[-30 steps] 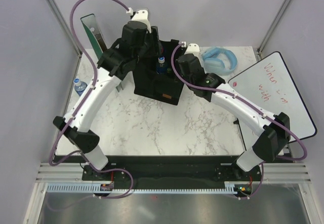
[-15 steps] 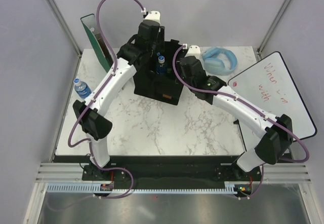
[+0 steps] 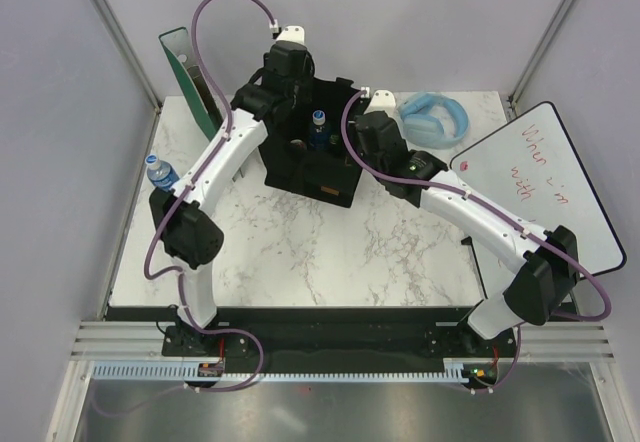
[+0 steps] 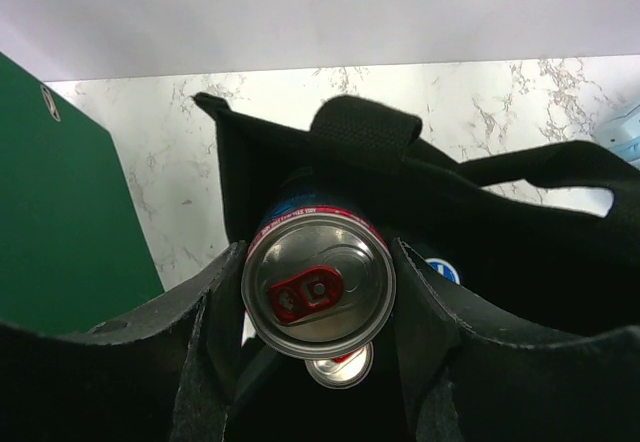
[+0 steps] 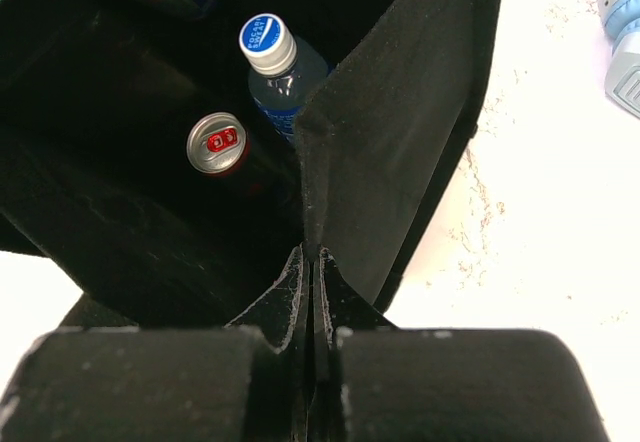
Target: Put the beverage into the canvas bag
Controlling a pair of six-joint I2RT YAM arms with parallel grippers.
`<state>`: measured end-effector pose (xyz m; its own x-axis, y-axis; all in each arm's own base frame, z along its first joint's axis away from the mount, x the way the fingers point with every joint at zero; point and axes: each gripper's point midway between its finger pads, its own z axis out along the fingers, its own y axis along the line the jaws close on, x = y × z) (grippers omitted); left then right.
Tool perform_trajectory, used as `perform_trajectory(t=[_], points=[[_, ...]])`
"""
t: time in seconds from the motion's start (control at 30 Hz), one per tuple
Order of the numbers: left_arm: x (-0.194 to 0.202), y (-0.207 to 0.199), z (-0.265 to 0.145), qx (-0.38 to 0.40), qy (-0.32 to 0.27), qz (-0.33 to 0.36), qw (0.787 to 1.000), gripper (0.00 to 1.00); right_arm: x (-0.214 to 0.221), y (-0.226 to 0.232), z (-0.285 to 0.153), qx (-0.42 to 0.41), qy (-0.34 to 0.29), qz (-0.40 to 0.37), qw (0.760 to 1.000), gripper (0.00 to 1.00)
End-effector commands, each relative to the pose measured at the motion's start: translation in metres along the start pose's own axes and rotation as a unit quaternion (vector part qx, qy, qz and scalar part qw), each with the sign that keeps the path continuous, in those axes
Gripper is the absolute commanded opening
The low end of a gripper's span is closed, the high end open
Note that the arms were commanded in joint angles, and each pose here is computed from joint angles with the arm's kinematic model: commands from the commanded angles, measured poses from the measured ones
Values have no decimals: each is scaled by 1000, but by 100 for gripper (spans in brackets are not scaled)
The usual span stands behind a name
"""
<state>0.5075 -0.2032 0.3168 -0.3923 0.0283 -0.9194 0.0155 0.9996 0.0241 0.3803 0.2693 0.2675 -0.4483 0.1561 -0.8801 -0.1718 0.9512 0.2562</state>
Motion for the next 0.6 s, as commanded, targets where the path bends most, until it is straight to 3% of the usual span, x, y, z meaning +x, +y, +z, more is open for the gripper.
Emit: perform_trajectory(t=[0.0, 0.4, 0.57], points=[[-18, 10, 9, -25, -38, 1, 999, 2, -13, 1, -9, -9, -18, 3, 1000, 0], [19, 5, 40, -26, 2, 6, 1000, 2, -15, 2, -11, -14, -23, 2, 1000, 0], [20, -5, 27, 16, 12, -24, 1000, 2, -13, 2, -8, -11, -22, 1, 1000, 0]])
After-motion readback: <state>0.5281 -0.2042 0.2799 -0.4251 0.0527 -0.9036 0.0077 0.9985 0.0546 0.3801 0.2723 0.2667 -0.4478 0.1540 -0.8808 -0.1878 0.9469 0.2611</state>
